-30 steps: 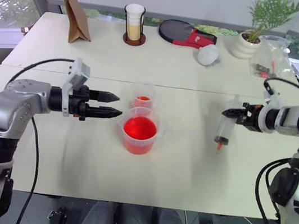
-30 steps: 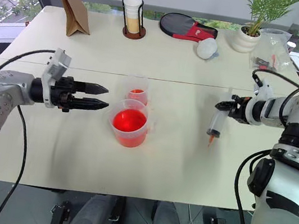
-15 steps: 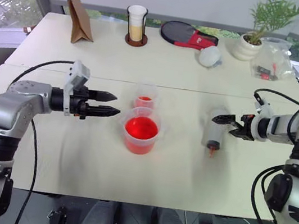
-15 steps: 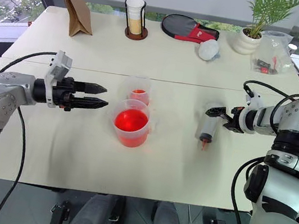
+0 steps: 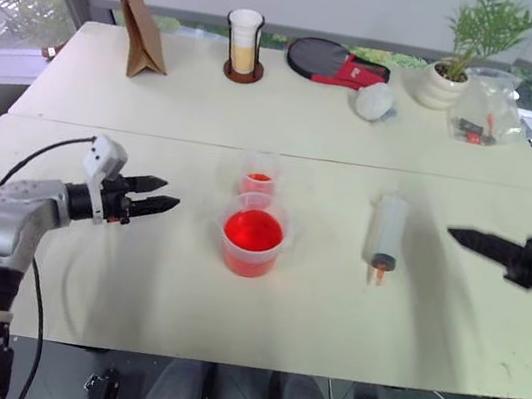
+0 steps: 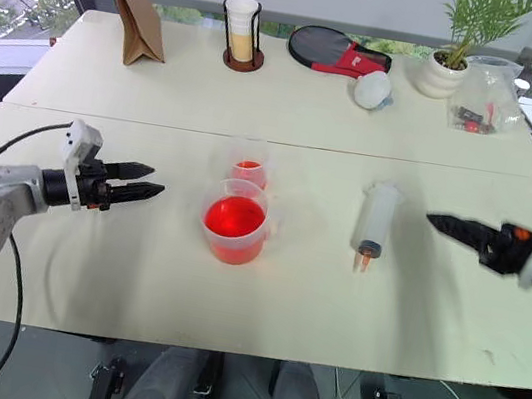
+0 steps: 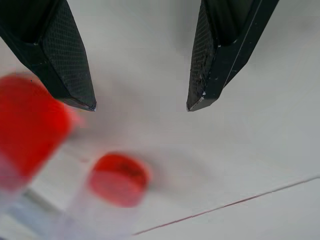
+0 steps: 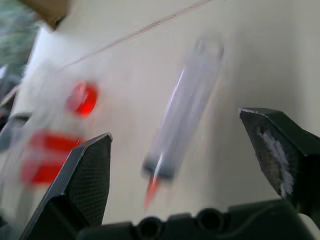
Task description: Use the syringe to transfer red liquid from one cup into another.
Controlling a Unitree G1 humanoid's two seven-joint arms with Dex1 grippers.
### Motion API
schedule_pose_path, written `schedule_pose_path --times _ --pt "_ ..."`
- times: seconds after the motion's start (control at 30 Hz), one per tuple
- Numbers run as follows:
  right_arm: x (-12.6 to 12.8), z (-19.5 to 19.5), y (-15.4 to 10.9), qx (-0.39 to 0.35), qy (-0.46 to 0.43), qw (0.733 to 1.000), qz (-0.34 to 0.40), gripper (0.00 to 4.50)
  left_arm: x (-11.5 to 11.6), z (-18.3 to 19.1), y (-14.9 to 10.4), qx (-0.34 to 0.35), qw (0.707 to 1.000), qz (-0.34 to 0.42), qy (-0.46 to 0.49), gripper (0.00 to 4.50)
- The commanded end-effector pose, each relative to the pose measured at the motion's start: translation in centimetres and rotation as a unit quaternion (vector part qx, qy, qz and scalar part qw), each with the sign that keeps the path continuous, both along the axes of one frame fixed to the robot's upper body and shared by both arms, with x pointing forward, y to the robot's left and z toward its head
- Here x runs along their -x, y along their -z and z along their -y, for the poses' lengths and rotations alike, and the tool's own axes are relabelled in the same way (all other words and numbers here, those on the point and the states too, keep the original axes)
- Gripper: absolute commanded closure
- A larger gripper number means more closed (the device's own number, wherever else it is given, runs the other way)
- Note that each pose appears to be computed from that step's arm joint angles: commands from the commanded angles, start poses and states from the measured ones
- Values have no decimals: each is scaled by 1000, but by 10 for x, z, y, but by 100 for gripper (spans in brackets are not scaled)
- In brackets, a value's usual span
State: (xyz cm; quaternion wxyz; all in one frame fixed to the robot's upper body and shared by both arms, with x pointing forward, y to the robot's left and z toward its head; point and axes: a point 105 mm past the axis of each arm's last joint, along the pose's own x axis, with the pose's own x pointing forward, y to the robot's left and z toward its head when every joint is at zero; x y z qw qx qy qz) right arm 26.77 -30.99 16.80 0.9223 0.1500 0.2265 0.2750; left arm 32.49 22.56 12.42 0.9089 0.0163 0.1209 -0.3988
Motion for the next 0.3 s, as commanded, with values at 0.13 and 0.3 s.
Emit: schedule_pose_path --times 0.13,0.3 --pt "23 -6 35 93 7 991 97 4 19 11 9 29 1000 -10 6 155" --pt "15 -2 39 112 39 984 129 4 25 14 17 30 999 -25 4 155"
